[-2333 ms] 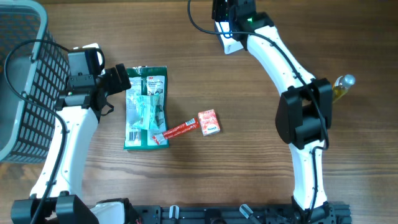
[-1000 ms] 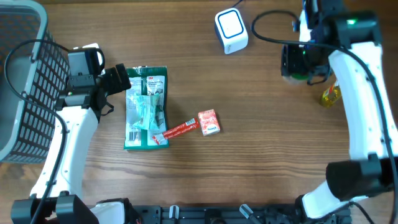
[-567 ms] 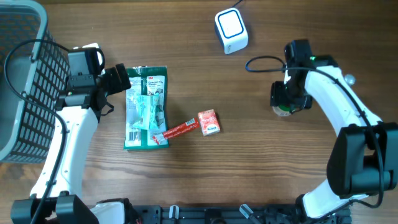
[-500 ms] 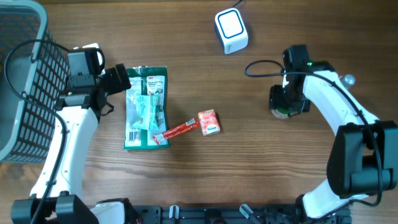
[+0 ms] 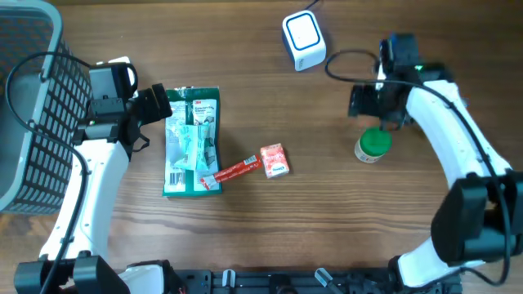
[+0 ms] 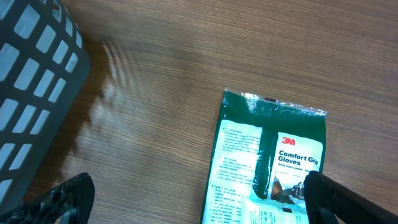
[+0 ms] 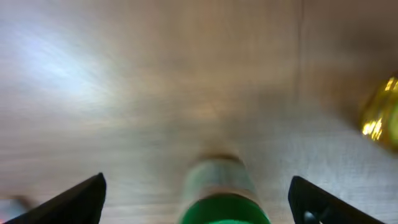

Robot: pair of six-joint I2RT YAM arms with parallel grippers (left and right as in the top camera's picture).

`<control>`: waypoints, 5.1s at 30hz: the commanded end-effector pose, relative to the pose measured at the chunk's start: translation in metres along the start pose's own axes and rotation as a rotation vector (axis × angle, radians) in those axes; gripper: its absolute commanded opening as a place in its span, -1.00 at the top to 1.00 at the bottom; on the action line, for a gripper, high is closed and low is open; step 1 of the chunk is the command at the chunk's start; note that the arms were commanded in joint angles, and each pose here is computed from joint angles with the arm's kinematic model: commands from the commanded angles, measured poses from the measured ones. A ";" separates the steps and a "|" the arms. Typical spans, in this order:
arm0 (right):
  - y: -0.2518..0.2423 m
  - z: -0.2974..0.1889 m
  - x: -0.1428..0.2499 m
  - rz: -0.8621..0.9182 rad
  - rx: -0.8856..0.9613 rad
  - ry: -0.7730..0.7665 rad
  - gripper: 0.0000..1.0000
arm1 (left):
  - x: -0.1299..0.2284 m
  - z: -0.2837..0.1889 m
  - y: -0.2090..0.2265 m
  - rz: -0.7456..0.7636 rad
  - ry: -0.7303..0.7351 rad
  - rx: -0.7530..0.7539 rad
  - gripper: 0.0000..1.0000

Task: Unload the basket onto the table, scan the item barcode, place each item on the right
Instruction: 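Move the jar to the right side and set it down, open gripper, then reach the right gripper to the red tissue pack and grasp it, then lift the tissue pack with the right gripper and rotate it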

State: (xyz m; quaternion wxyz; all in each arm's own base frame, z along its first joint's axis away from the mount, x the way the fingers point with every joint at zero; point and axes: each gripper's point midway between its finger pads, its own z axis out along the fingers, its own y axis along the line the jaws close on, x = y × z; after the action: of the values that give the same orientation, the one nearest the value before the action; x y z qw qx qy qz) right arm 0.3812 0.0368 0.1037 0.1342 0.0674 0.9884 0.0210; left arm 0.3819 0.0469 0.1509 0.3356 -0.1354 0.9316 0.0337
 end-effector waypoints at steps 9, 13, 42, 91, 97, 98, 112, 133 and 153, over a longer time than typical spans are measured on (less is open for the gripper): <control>0.049 0.035 0.064 0.021 -0.226 0.144 0.74 | -0.007 -0.005 0.003 0.012 -0.023 -0.006 -1.00; 0.021 0.055 0.076 0.018 -0.082 0.133 0.56 | -0.007 -0.005 0.003 0.012 -0.023 -0.006 -1.00; 0.131 0.030 0.077 -0.154 -0.499 0.113 0.45 | -0.007 -0.005 0.003 0.012 -0.024 -0.006 -1.00; 0.182 0.059 0.131 -0.360 -0.362 0.141 0.14 | -0.007 -0.005 0.003 0.012 -0.024 -0.006 -1.00; 0.177 0.067 0.139 -0.355 -0.341 0.181 0.15 | -0.007 -0.005 0.003 0.012 -0.024 -0.006 -1.00; 0.175 0.070 0.142 -0.336 -0.331 0.198 0.15 | -0.007 -0.005 0.003 0.012 -0.023 -0.006 -1.00; 0.171 0.076 0.147 -0.249 -0.306 0.236 0.19 | -0.007 -0.005 0.003 0.012 -0.024 -0.006 -1.00; 0.172 0.089 0.152 -0.167 -0.332 0.304 0.91 | -0.007 -0.005 0.003 0.012 -0.023 -0.006 -1.00; 0.157 -0.094 0.109 -0.295 -1.434 0.177 0.91 | -0.007 -0.005 0.003 0.012 -0.024 -0.006 -1.00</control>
State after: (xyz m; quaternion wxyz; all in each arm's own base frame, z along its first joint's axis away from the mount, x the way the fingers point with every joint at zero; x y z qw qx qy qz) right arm 0.2724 0.2013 0.1480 0.0225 -0.1403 0.7859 0.6018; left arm 0.3820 0.0469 0.1509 0.3358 -0.1355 0.9315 0.0336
